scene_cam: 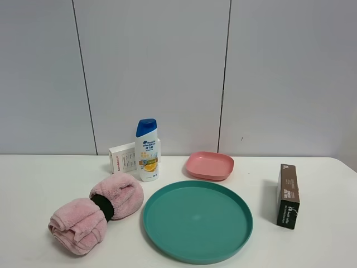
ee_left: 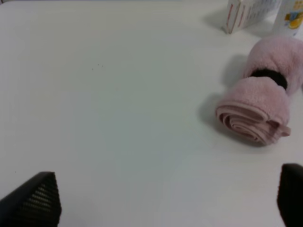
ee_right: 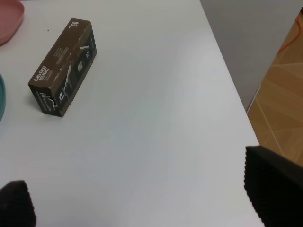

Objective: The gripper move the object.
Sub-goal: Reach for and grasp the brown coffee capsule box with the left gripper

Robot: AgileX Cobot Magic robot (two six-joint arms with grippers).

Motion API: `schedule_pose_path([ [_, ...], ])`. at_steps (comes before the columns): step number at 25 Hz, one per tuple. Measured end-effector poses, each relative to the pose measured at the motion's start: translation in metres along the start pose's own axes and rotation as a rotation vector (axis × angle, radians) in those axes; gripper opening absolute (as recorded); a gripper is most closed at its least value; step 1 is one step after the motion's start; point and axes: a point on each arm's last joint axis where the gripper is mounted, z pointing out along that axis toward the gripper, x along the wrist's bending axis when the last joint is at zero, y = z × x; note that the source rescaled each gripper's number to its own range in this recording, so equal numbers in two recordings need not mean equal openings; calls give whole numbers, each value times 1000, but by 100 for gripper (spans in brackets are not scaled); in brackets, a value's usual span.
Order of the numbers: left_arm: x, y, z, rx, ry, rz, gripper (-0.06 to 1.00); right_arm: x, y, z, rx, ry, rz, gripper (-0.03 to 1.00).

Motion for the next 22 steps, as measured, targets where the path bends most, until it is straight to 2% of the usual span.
schedule_pose_path([
  [1, 0, 0, 0, 0, 0, 0, 87, 0, 0, 0, 0, 0, 0, 100],
  [22, 0, 0, 0, 0, 0, 0, 87, 0, 0, 0, 0, 0, 0, 100],
])
